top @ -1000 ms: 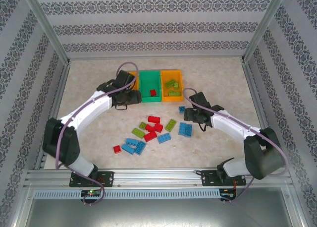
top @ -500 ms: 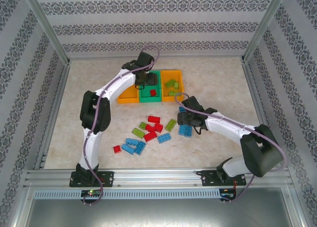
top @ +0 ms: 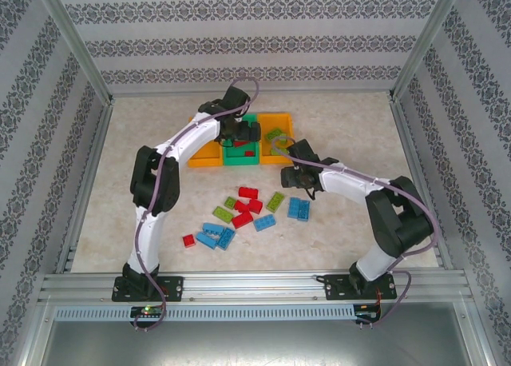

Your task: Sort the legos into containers by color

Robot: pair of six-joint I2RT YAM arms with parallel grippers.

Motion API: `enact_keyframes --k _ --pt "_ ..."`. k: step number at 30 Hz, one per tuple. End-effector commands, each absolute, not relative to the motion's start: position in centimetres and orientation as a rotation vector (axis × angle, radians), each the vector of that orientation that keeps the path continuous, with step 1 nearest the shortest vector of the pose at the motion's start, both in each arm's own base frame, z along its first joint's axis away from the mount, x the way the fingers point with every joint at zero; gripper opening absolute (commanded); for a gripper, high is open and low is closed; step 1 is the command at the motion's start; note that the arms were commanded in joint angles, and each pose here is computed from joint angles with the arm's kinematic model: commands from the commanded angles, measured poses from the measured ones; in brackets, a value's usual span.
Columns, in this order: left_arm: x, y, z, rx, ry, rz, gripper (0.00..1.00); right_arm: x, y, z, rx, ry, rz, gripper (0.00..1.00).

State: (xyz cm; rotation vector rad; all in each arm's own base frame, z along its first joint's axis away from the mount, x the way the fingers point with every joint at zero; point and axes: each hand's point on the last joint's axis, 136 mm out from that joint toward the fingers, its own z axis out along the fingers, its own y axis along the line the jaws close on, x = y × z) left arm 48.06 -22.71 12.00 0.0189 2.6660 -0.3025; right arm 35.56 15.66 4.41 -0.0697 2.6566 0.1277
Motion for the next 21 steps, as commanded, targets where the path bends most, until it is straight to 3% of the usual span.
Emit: enact_keyframes --k 1,10,17,21 --pt "46.7 -22.9 16.0 0.000 2.607 -0.378 1.00 36.0 15.9 4.0 -0.113 2.683 0.147 0.62" --pt "43.6 -21.7 19.1 -0.034 2.544 -0.456 0.99 36.4 16.1 2.2 -0.166 2.747 0.123 0.54" --pt "41.2 -16.6 17.7 -0.178 2.553 -0.417 0.99 36.5 16.5 2.2 -0.185 2.746 0.131 0.34" --pt "39.3 -13.5 16.4 -0.219 2.567 -0.353 0.99 36.4 18.2 4.9 -0.223 2.686 0.188 0.32"
